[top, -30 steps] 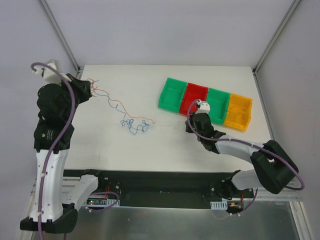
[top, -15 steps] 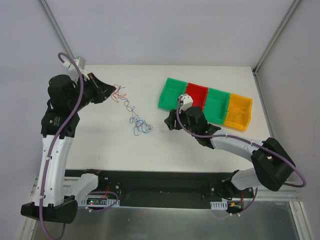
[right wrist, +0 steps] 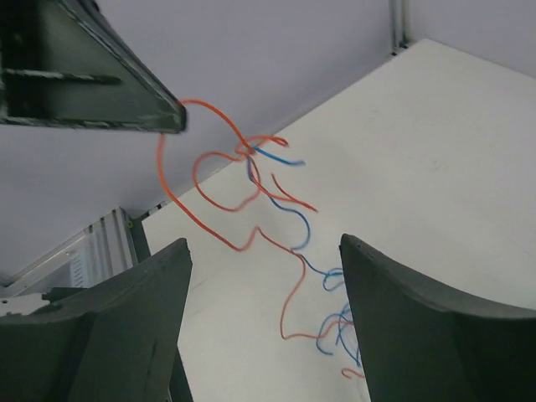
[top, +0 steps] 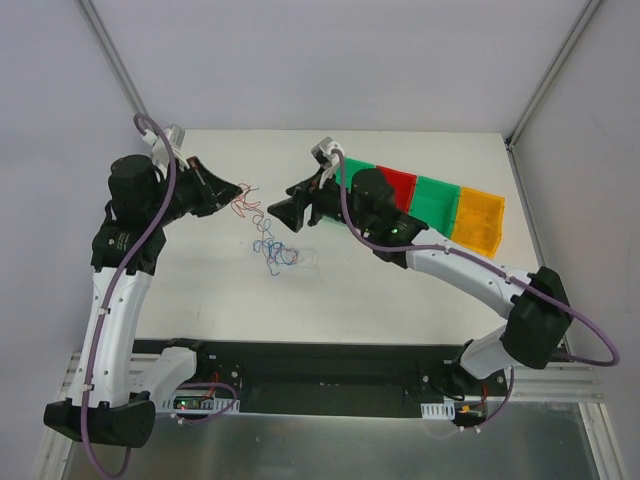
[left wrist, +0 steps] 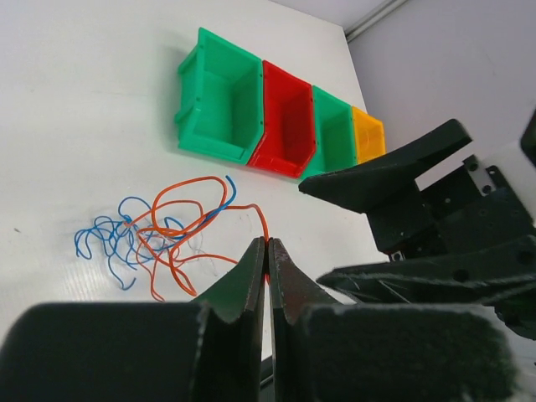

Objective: Untangle the cables

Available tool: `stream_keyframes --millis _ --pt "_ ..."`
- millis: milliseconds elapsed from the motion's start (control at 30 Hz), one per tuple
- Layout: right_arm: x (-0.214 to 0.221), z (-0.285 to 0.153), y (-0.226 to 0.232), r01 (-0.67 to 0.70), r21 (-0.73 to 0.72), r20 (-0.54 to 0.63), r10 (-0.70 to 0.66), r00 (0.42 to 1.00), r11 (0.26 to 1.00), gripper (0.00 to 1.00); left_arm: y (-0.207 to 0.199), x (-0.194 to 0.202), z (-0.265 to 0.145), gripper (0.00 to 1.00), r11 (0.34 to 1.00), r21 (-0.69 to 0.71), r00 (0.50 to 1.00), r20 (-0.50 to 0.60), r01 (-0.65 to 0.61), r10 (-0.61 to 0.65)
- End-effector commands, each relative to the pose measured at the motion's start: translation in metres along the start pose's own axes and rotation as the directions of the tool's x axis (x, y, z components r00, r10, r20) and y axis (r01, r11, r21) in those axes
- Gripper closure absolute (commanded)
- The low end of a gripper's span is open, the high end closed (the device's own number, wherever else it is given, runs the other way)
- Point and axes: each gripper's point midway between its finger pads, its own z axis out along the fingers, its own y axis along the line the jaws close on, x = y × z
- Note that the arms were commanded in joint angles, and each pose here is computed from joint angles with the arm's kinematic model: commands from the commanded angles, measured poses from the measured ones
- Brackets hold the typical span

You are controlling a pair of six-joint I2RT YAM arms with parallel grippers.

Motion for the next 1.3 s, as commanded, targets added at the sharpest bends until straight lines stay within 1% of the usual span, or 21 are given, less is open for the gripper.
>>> stream_keyframes --millis 0,67,133,267,300,333,400,433,500,567,633,700,800,867,900,1000,1100,1267 --pt "-0.02 0.018 0.043 0.049 -0.15 0.014 -0.047 0.999 0.987 0.26 -0.008 0.006 0.003 1.0 0.998 0.053 0.999 -0.032 0.018 -0.016" --pt "-0.021 0.024 0.051 0.076 -0.183 0.009 -0.076 0.997 0.98 0.26 -0.009 0.009 0.005 1.0 0.998 0.058 0.999 -0.043 0.018 -0.016" --pt "-0.017 0.032 0.055 0.073 -0.198 -0.006 -0.075 0.997 0.977 0.27 -0.008 0.012 0.008 1.0 0.998 0.059 0.998 -0.059 0.025 -0.021" --pt "-0.005 0.044 0.057 0.061 -0.21 -0.035 -0.069 0.997 0.976 0.37 -0.005 0.015 0.014 1.0 0.998 0.058 0.996 -0.08 0.03 -0.025" --pt "0.0 0.047 0.057 0.055 -0.216 -0.046 -0.067 0.997 0.975 0.47 -0.003 0.016 0.015 1.0 0.998 0.056 0.996 -0.085 0.032 -0.028" --pt "0.002 0.049 0.058 0.053 -0.221 -0.052 -0.066 0.996 0.974 0.6 -0.001 0.017 0.019 1.0 0.998 0.05 0.995 -0.095 0.036 -0.031" --pt "0.005 0.05 0.053 0.047 -0.198 -0.055 -0.059 0.997 0.979 0.9 0.003 0.021 0.025 1.0 0.998 0.048 0.993 -0.117 0.037 -0.032" --pt "0.003 0.046 0.051 0.042 -0.177 -0.047 -0.051 0.998 0.983 0.99 0.004 0.023 0.028 1.0 0.998 0.05 0.991 -0.13 0.034 -0.027" --pt "0.004 0.037 0.044 0.043 -0.137 -0.035 -0.048 0.998 0.99 0.99 0.01 0.028 0.036 0.99 0.998 0.059 0.986 -0.168 0.018 -0.008" --pt "0.0 0.024 0.047 0.001 -0.13 -0.016 -0.003 1.0 0.991 0.99 0.017 0.033 0.045 0.78 0.998 0.066 0.979 -0.203 0.007 0.006" --pt "-0.002 0.013 0.046 -0.028 -0.128 -0.011 0.027 1.0 0.991 0.99 0.025 0.036 0.053 0.54 0.999 0.052 0.975 -0.22 0.011 0.001" --pt "-0.003 0.004 0.045 -0.061 -0.125 -0.017 0.06 0.998 0.99 0.99 0.031 0.036 0.058 0.4 0.999 0.039 0.977 -0.212 0.01 -0.002" --pt "-0.006 -0.007 0.035 -0.121 -0.105 -0.018 0.12 0.993 0.987 0.99 0.034 0.041 0.062 0.23 0.998 0.059 0.981 -0.192 0.026 -0.014" --pt "-0.007 -0.011 0.028 -0.16 -0.089 -0.016 0.159 0.987 0.983 0.99 0.031 0.049 0.064 0.19 0.992 0.114 0.981 -0.193 0.053 -0.03" --pt "-0.007 -0.013 0.024 -0.18 -0.077 -0.016 0.179 0.984 0.981 0.99 0.029 0.055 0.065 0.19 0.987 0.146 0.979 -0.2 0.069 -0.039" --pt "-0.01 -0.018 0.015 -0.228 -0.062 -0.004 0.228 0.974 0.972 0.99 0.024 0.074 0.064 0.23 0.97 0.223 0.969 -0.244 0.102 -0.046" --pt "-0.011 -0.02 0.014 -0.249 -0.061 0.0 0.25 0.968 0.967 0.99 0.024 0.091 0.061 0.22 0.965 0.247 0.964 -0.264 0.09 -0.022" --pt "-0.015 -0.023 0.022 -0.269 -0.102 0.002 0.27 0.963 0.958 0.99 0.02 0.108 0.064 0.13 0.965 0.254 0.958 -0.286 0.066 0.01"
